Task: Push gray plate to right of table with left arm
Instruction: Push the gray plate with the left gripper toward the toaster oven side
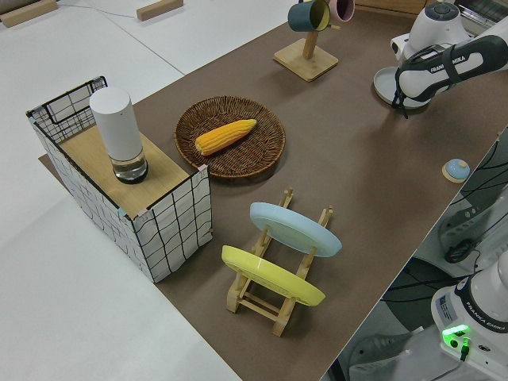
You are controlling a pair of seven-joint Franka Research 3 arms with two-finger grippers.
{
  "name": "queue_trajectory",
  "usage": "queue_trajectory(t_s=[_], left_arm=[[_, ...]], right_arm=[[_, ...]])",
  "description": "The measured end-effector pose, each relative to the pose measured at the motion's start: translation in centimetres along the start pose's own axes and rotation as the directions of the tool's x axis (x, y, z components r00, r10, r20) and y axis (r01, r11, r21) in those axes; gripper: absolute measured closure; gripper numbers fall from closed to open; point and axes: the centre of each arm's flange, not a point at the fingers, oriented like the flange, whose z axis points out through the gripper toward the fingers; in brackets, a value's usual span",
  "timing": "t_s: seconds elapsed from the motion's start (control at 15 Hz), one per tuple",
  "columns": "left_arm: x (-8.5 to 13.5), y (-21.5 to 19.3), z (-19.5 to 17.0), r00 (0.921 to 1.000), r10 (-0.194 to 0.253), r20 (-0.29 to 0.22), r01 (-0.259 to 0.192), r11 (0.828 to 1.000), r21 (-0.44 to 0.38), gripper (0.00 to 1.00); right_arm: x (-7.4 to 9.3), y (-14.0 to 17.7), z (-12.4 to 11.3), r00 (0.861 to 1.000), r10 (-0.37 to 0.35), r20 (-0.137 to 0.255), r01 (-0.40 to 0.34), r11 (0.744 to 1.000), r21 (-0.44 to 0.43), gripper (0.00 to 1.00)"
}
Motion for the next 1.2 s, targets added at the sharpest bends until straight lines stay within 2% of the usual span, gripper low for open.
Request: queue_trajectory(t_s=[0.33,0.53,0.67,0.73,0.87,0.93,1.07,1.13,1.2], left_arm=[[-2.3,4.0,1.9,0.9996,-0.028,0.001,0.028,0.999,-0.038,0.94],[-2.4,4.5,2.5,0.9997,-0.022,0.008,0.023,0.999,-0.04,0.65],[-2.5,4.7,2.6,0.9996,-0.017,0.024,0.018,0.999,-0.027,0.34],[-2.3,4.6,2.4,0.9994,-0.007,0.034,0.007,1.0,-0.007,0.26],[-1.2,3.8,0.7,0.9982,0.039,0.046,-0.042,0.997,0.061,0.05],[-0.1,3.0,-0.8,0.9963,0.071,0.048,-0.075,0.992,0.098,0.0],[2.1,1.1,-4.3,0.9885,0.14,0.057,-0.147,0.98,0.137,0.0],[3.4,-0.2,-6.4,0.982,0.179,0.061,-0.186,0.97,0.154,0.0],[5.2,-2.2,-9.2,0.9723,0.227,0.058,-0.233,0.955,0.181,0.0]], right_arm=[[0.0,0.0,0.0,1.0,0.0,0.0,0.0,1.0,0.0,0.0],[0.0,0.0,0.0,1.0,0.0,0.0,0.0,1.0,0.0,0.0],[0.0,0.0,0.0,1.0,0.0,0.0,0.0,1.0,0.0,0.0],[0.0,0.0,0.0,1.0,0.0,0.0,0.0,1.0,0.0,0.0],[0.0,0.0,0.0,1.0,0.0,0.0,0.0,1.0,0.0,0.0],[0.0,0.0,0.0,1.0,0.0,0.0,0.0,1.0,0.0,0.0],[0.0,0.0,0.0,1.0,0.0,0.0,0.0,1.0,0.0,0.0],[0.0,0.0,0.0,1.0,0.0,0.0,0.0,1.0,0.0,0.0],[0.0,0.0,0.0,1.0,0.0,0.0,0.0,1.0,0.0,0.0]])
